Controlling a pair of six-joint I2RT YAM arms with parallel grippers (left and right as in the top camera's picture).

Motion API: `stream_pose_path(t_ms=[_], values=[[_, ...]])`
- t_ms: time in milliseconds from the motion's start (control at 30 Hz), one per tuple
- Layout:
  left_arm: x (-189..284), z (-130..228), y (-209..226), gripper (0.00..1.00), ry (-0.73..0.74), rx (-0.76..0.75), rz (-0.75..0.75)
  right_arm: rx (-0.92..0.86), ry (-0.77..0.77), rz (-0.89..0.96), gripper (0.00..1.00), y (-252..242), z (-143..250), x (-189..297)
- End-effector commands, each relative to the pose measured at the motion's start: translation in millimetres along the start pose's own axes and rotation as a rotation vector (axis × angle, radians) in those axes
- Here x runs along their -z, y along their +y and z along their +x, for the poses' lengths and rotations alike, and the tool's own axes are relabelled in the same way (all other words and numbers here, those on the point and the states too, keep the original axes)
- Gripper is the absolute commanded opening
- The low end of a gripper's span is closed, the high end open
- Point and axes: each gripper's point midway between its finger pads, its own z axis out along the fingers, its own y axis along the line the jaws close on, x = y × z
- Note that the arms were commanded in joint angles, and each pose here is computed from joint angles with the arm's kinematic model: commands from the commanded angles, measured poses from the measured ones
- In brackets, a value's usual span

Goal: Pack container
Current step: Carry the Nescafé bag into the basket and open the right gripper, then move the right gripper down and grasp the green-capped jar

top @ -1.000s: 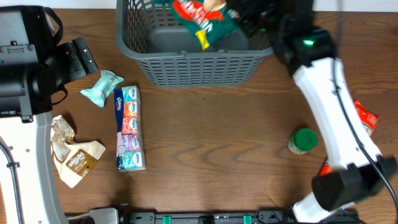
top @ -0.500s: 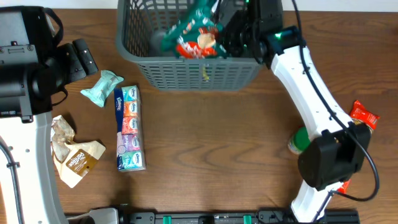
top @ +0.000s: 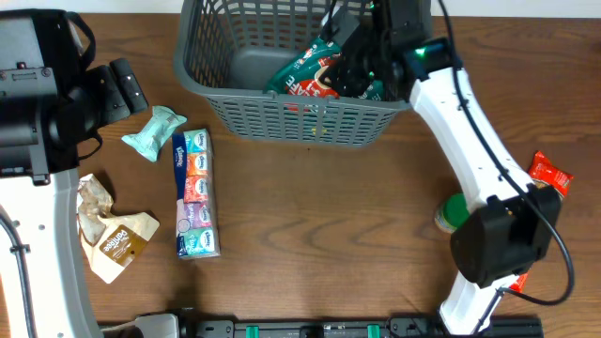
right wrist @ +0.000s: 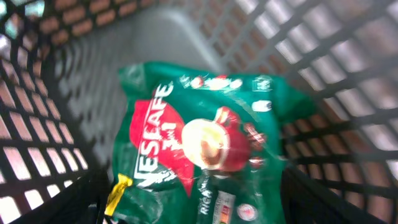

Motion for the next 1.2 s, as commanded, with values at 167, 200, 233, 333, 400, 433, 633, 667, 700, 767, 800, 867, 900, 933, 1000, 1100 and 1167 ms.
stream_pose_path(t_ms=[167,200,233,333,400,433,633,667,700,767,800,867,900,933,1000,1100,1167], values=[[-3.4,2.1,2.6,0.99,0.012,0.006,-0.014,-0.451,-0.173,0.385,0.74,-89.6,-27.6,166.9],[-3.4,2.1,2.5,0.99,0.012,0.006,-0.014,-0.558,-0.152,0.462,0.77,-101.2,-11.8,184.0],[-3.4,2.1,2.6,0.99,0.012,0.006,-0.014,-0.682,-0.124,0.541,0.79,-110.6,9.4,203.2],[-3.4,2.1,2.6,0.99,0.012,0.006,-0.014,-0.976,-0.026,0.635,0.94,-106.4,68.8,246.5],[-3.4,2.1,2.5,0.99,0.012,0.006,-0.014,-1.118,0.071,0.656,0.99,-88.7,105.9,268.3],[-3.4,2.1,2.5,0.99,0.012,0.006,-0.014,-1.15,0.134,0.659,0.99,-77.6,121.9,276.6],[-3.4,2.4,2.7,0.99,0.013,0.006,-0.014,-1.208,0.357,0.522,0.99,-21.5,153.8,278.7],[-3.4,2.9,2.8,0.99,0.015,0.005,-0.015,-1.215,0.363,0.484,0.99,-14.5,153.4,274.4],[-3.4,3.3,2.9,0.99,0.017,0.005,-0.016,-1.236,0.38,0.468,0.99,-8.1,157.1,270.0],[-3.4,4.1,3.2,0.99,0.02,0.004,-0.016,-1.248,0.433,0.475,0.99,-1.1,171.0,265.6],[-3.4,4.5,3.3,0.99,0.021,0.004,-0.017,-1.268,0.469,0.502,0.99,0.7,182.1,263.7],[-3.4,4.7,3.3,0.99,0.022,0.004,-0.017,-1.281,0.534,0.564,0.99,1.6,203.4,260.3],[-3.4,4.7,3.3,0.99,0.022,0.004,-0.017,-1.284,0.561,0.581,0.99,2.3,212.6,256.1],[-3.4,4.7,3.3,0.99,0.022,0.004,-0.017,-1.289,0.584,0.582,0.99,3.4,220.4,249.0],[-3.4,4.7,3.3,0.99,0.022,0.004,-0.017,-1.304,0.615,0.575,0.99,6.0,233.5,234.1],[-3.4,4.7,3.3,0.99,0.022,0.004,-0.017,-1.328,0.651,0.574,0.99,9.5,255.5,209.4],[-3.4,4.7,3.3,0.98,0.022,0.004,-0.017,-1.34,0.671,0.571,0.99,13.0,271.7,192.4]])
